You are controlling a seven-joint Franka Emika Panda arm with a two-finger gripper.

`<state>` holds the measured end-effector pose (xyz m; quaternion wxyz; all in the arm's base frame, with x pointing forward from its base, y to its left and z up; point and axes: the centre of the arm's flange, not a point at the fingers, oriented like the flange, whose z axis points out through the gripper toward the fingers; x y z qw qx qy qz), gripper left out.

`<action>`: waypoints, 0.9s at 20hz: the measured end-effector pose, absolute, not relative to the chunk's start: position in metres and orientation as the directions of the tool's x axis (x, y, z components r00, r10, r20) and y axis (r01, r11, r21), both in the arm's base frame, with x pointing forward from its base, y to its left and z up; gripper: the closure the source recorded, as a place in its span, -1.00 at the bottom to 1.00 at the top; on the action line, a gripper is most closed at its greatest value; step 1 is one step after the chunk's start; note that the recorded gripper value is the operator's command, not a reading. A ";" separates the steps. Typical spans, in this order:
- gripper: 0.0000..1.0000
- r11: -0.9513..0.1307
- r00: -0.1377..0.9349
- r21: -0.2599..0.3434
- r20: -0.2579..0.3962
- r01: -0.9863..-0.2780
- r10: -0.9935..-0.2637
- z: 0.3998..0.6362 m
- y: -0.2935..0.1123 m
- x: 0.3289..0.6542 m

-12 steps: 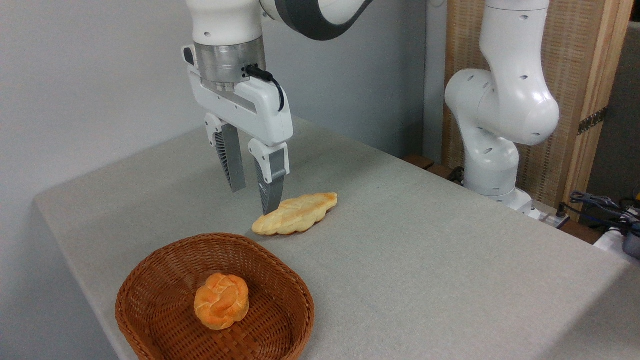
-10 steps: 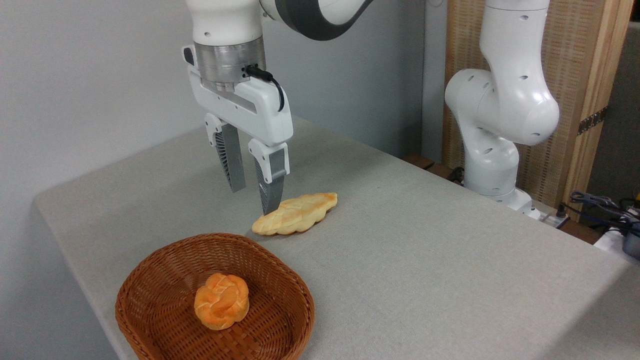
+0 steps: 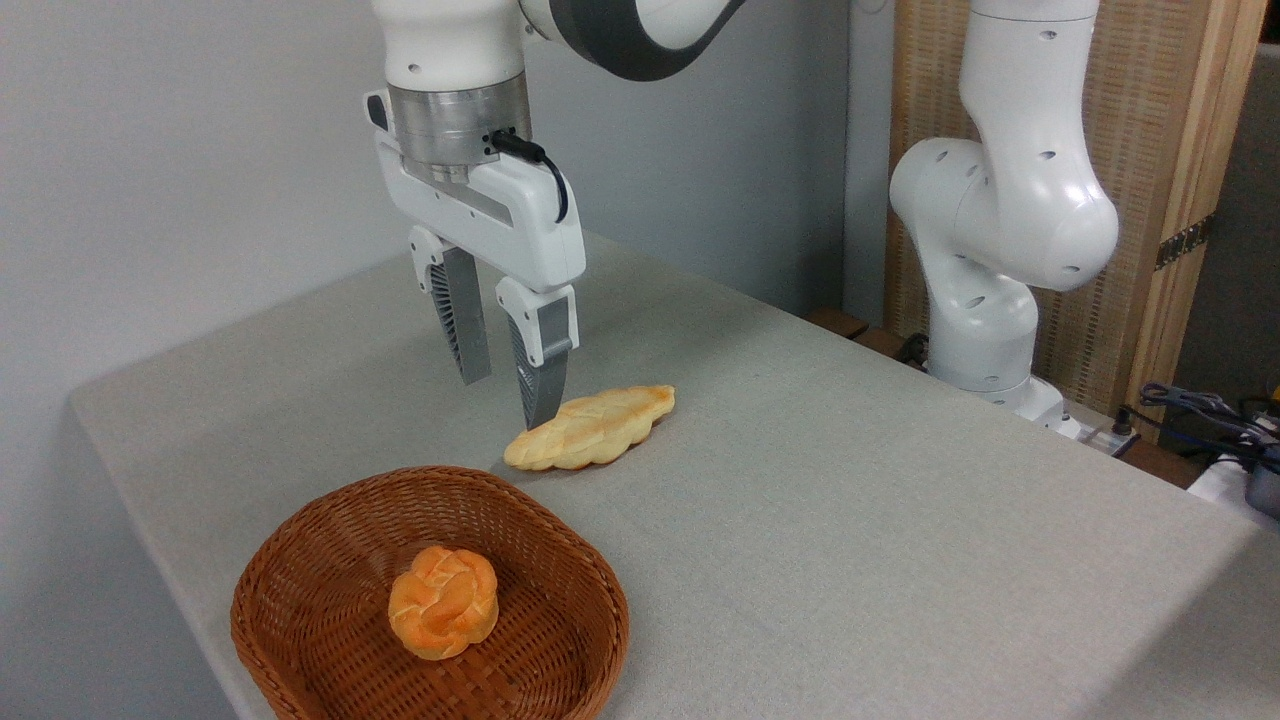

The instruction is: Put bread into the basket

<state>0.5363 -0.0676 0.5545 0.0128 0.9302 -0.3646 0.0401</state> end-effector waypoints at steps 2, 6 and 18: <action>-1.00 -0.734 0.731 -0.005 0.084 -0.679 -0.677 0.555 -0.068 0.536; -1.00 -0.730 0.727 -0.005 0.083 -0.683 -0.681 0.554 -0.071 0.536; -1.00 -0.637 0.633 0.107 -0.075 -0.763 -0.771 0.474 -0.134 0.496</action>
